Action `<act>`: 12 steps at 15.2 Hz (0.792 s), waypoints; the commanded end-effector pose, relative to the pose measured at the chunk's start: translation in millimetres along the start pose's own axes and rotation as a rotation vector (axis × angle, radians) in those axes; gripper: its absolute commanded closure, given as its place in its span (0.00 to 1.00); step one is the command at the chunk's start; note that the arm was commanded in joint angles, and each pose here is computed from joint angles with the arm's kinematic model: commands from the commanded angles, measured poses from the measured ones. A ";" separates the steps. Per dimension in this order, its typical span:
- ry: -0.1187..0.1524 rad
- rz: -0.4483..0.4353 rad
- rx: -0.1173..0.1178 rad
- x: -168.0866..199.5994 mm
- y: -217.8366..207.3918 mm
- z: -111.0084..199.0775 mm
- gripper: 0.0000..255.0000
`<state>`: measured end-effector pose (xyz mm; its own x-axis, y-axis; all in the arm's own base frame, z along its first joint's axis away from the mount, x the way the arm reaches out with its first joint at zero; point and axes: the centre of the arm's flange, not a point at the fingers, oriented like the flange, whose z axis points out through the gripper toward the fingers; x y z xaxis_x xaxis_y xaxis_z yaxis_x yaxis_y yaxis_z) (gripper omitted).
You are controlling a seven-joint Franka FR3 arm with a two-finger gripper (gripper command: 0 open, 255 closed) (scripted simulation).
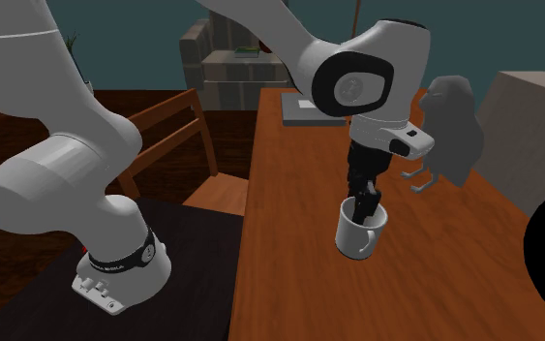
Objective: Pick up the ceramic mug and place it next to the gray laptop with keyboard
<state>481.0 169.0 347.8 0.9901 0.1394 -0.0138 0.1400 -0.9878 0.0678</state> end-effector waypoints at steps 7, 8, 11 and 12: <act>0.000 0.000 0.000 0.0 0.0 0.0 1.00; 0.000 0.000 0.000 0.0 0.0 0.0 1.00; 0.000 0.000 0.000 -0.2 0.7 -10.5 1.00; 0.000 0.000 0.000 -0.2 1.1 -15.8 1.00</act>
<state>481.3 169.1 358.6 0.9902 0.1393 -0.0140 0.1399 -0.9878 0.0679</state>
